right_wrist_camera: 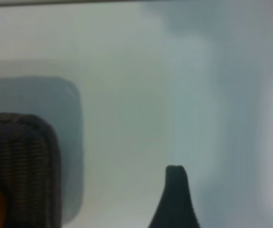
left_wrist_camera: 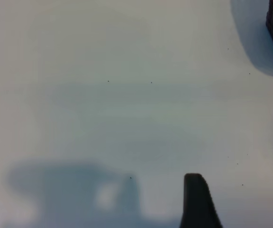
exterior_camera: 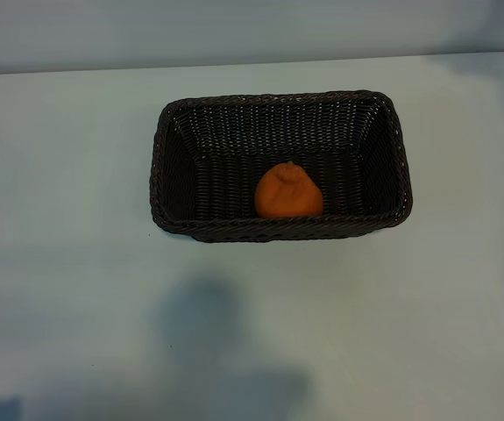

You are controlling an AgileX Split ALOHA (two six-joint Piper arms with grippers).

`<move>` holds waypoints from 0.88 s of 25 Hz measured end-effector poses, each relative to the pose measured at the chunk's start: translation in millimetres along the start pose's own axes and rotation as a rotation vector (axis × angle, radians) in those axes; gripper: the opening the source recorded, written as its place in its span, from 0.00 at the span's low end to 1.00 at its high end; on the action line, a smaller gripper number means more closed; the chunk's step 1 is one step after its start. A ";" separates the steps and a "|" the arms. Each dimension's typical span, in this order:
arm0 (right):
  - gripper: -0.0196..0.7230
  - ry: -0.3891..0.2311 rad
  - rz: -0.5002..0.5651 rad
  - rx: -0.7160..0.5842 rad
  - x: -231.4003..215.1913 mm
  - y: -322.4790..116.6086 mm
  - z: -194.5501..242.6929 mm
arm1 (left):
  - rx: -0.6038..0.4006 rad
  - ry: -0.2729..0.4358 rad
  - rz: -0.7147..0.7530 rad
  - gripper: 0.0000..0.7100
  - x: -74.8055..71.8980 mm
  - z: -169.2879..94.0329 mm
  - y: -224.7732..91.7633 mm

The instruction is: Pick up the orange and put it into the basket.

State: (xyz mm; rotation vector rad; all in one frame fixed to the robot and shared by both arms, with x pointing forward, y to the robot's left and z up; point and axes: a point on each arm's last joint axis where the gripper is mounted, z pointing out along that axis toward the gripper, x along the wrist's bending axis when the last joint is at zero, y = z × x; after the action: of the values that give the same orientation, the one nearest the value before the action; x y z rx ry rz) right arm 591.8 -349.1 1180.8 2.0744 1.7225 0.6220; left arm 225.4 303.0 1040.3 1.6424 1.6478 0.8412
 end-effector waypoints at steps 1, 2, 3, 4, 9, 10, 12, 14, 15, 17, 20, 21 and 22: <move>0.75 0.002 -0.004 -0.022 1.1 -5.6 -15.2 | 0.000 0.000 0.000 0.63 0.0 0.0 0.0; 0.75 0.003 -0.008 -0.036 1.9 -11.2 -26.6 | 0.000 0.000 0.001 0.63 0.0 0.0 0.0; 0.75 0.005 -0.012 -0.057 2.9 -17.7 -41.0 | 0.000 0.000 0.001 0.63 0.0 0.0 0.0; 0.75 0.006 -0.015 -0.086 4.0 -23.8 -56.2 | 0.000 0.000 0.001 0.63 0.0 0.0 0.0; 0.75 0.030 -0.022 -0.217 9.7 -56.8 -121.5 | 0.000 0.000 0.002 0.63 0.0 0.0 0.0; 0.75 0.037 -0.021 -0.248 11.0 -65.7 -135.1 | 0.000 0.000 0.002 0.63 0.0 0.0 0.0; 0.75 0.045 -0.026 -0.310 12.8 -86.3 -162.2 | 0.000 0.000 0.002 0.63 0.0 0.0 0.0; 0.75 0.046 -0.035 -0.358 13.4 -108.5 -182.7 | 0.000 0.000 0.002 0.63 0.0 0.0 0.0; 0.75 0.043 -0.048 -0.394 13.7 -122.6 -195.5 | 0.000 0.000 0.002 0.63 0.0 0.0 0.0; 0.75 0.038 -0.060 -0.458 13.4 -155.1 -216.4 | 0.000 0.000 0.002 0.63 0.0 0.0 0.0; 0.75 0.031 -0.073 -0.535 12.1 -201.2 -233.4 | 0.000 0.000 0.002 0.63 0.0 0.0 0.0; 0.75 0.031 -0.073 -0.561 11.4 -217.2 -236.2 | 0.000 0.000 0.002 0.63 0.0 0.0 0.0; 0.75 0.032 -0.074 -0.599 10.9 -233.2 -240.7 | 0.000 0.000 0.002 0.63 0.0 0.0 0.0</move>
State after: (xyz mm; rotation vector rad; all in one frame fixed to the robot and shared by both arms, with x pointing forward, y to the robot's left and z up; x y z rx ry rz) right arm 269.5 -294.8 1255.5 1.5795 1.3913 1.0052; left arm 225.4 303.0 1040.3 1.6441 1.6466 0.8421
